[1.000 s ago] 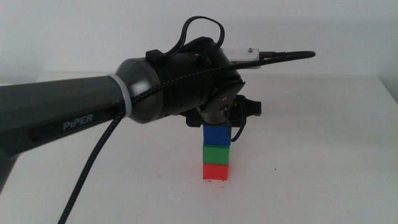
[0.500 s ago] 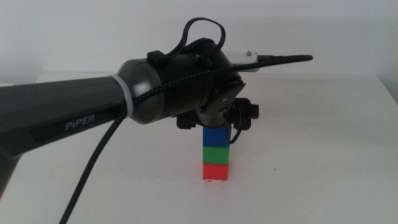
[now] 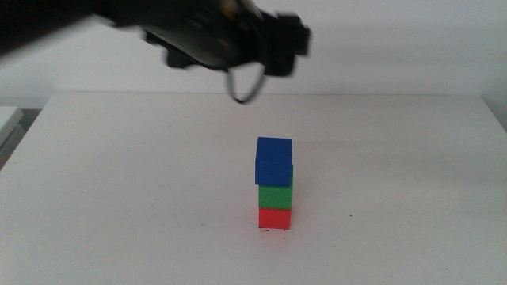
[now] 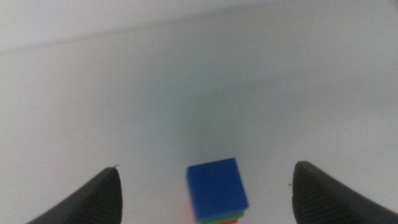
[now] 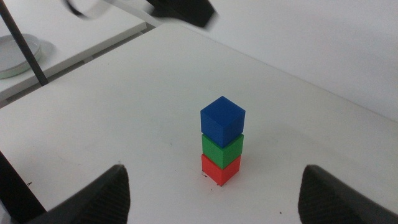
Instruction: Stack red cubes first, then green, then blue cubes in a specific spot.
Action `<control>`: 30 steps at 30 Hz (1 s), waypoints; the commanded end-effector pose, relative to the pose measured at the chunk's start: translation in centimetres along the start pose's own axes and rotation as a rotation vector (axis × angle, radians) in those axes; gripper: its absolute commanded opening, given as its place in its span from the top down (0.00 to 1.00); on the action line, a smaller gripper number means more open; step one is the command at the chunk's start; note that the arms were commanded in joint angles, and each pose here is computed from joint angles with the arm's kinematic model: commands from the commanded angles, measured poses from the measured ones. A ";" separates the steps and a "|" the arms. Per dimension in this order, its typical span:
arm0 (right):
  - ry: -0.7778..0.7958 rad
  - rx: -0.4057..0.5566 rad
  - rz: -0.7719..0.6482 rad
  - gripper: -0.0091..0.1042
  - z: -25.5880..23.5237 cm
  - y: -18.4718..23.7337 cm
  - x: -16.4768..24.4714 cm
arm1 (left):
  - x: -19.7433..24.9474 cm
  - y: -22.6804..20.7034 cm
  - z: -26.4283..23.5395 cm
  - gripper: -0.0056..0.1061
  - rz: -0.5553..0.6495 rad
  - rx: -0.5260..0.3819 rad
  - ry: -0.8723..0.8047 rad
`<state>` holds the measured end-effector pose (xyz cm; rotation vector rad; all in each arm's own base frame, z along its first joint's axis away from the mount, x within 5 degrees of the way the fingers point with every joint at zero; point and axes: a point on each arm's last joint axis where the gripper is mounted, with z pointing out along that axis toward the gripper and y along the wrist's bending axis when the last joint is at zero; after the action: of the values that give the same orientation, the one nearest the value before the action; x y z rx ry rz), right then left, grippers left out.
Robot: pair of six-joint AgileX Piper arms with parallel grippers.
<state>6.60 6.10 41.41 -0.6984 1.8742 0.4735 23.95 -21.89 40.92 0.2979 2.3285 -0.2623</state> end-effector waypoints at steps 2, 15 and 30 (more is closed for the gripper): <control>-0.008 -0.006 -0.008 0.17 0.0 0.0 0.0 | 0.4 2.3 -4.9 0.11 0.025 -0.048 0.007; -0.010 -0.006 -0.008 0.17 -0.1 0.0 0.0 | 3.2 12.5 -15.6 0.11 0.202 -0.110 -0.316; -0.017 -0.005 -0.008 0.17 -0.3 -0.1 0.0 | 9.9 14.5 -17.0 0.11 0.075 -0.121 -0.488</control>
<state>6.50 5.90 41.48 -0.6943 1.8683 0.4781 10.31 -2.00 43.86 0.2374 1.8696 -0.1217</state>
